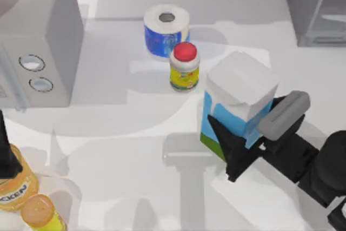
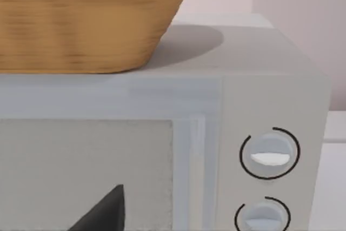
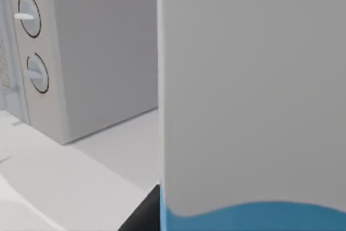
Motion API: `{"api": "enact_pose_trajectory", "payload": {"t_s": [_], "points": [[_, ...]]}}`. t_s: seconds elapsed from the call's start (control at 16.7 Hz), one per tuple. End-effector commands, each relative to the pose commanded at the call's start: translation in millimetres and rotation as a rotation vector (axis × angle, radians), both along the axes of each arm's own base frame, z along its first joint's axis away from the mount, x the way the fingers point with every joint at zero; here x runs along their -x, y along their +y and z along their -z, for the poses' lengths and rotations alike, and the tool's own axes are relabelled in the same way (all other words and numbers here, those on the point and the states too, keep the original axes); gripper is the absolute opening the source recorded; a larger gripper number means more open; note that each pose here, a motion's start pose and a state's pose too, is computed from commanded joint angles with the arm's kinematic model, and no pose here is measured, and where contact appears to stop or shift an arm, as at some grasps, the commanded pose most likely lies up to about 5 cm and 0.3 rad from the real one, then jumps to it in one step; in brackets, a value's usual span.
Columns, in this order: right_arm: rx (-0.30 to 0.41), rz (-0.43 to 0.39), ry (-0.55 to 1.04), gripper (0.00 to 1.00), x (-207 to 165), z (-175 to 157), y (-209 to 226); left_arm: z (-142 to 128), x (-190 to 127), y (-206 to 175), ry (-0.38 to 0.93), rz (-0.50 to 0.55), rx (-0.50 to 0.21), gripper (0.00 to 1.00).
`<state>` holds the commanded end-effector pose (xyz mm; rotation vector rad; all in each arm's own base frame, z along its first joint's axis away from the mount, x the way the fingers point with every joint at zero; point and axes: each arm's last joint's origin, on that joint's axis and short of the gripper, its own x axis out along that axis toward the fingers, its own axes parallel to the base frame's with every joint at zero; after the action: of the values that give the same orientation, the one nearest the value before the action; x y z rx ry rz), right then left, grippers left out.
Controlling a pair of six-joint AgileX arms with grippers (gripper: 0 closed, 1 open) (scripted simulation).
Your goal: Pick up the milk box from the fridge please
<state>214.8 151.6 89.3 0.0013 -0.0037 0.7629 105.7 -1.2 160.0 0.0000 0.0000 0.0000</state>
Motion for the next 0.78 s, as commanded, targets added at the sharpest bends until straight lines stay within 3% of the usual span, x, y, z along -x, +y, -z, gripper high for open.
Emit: {"api": "enact_pose_trajectory", "payload": {"t_s": [0.12,0.78], "points": [[0.000,0.000,0.000,0.00,0.0,0.0,0.0,0.0,0.0,0.0,0.000,0.000,0.000,1.00],[0.000,0.000,0.000,0.83,0.0,0.0,0.0,0.0,0.0,0.0,0.000,0.000,0.000,1.00]]}}
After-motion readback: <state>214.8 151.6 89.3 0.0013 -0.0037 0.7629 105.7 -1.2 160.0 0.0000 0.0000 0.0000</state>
